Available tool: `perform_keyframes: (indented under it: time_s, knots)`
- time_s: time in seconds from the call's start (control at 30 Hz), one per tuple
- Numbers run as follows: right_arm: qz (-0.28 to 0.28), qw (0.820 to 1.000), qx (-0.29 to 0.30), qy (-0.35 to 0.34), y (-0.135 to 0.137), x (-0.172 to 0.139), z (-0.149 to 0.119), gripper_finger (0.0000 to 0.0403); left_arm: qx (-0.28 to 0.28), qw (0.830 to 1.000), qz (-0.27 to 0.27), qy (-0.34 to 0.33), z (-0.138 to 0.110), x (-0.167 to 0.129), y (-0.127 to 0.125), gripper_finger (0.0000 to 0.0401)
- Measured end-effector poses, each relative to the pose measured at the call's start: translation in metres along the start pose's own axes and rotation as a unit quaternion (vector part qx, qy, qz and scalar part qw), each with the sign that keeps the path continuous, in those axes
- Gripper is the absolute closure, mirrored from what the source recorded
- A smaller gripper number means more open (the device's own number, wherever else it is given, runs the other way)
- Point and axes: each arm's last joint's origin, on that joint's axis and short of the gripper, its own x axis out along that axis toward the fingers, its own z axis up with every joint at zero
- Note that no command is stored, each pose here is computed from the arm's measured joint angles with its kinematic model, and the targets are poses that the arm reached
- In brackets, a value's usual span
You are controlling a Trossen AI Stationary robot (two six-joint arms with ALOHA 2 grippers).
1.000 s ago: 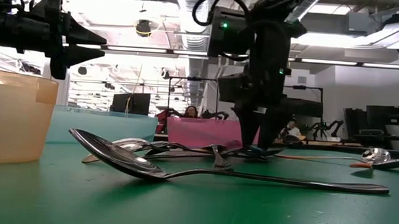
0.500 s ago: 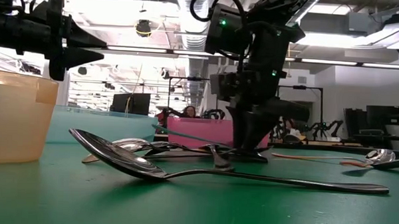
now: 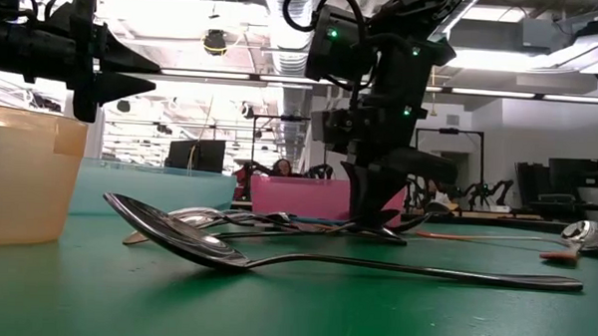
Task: Sort silverware by color (type)
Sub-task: Put the blue spoon into the orange bin
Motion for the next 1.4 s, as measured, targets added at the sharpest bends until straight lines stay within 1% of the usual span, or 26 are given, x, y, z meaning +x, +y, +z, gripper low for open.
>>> perform_keyframes:
  time_s: [0.13,0.33,0.53,0.7,0.8,0.87,0.93,1.03,1.1,1.17,1.3,1.4]
  knots:
    - [0.000,1.000,0.014,-0.001,0.000,0.000,0.000,0.0391,0.000,1.000,0.000,0.000,0.000,0.000,0.000,0.0243]
    - [-0.001,0.999,0.047,-0.008,-0.002,-0.008,-0.001,0.0393,0.000,1.000,0.009,-0.004,0.000,0.000,0.001,0.0243]
    - [-0.007,0.997,0.073,-0.036,-0.006,-0.028,0.000,0.0395,0.004,1.000,0.013,0.001,-0.001,0.000,0.001,0.0243]
    - [-0.024,0.988,0.110,-0.102,-0.012,-0.044,0.009,0.0395,0.001,1.000,0.014,0.002,-0.001,0.000,0.001,0.0243]
    - [-0.036,0.979,0.123,-0.160,-0.015,-0.053,0.018,0.0395,-0.003,1.000,0.015,0.002,-0.001,0.000,0.001,0.0243]
    - [-0.044,0.969,0.127,-0.206,-0.016,-0.057,0.027,0.0394,-0.006,1.000,0.015,0.002,-0.001,0.000,0.001,0.0243]
    - [-0.053,0.957,0.131,-0.255,-0.016,-0.063,0.036,0.0394,-0.006,1.000,0.015,0.002,-0.001,0.000,0.001,0.0243]
    - [-0.064,0.931,0.133,-0.334,-0.015,-0.073,0.050,0.0394,-0.007,1.000,0.015,0.002,-0.001,0.000,0.001,0.0243]
    - [-0.067,0.911,0.129,-0.385,-0.015,-0.081,0.058,0.0394,-0.007,1.000,0.015,0.001,-0.001,0.000,0.001,0.0243]
    - [-0.074,0.888,0.128,-0.436,-0.014,-0.090,0.066,0.0394,-0.007,1.000,0.015,0.001,-0.001,0.000,0.001,0.0243]
    - [-0.084,0.825,0.132,-0.542,-0.015,-0.110,0.078,0.0394,-0.007,1.000,0.017,0.000,-0.001,0.000,0.002,0.0243]
    - [-0.075,0.768,0.134,-0.622,-0.015,-0.120,0.086,0.0394,-0.008,1.000,0.020,-0.001,-0.001,0.000,0.002,0.0243]
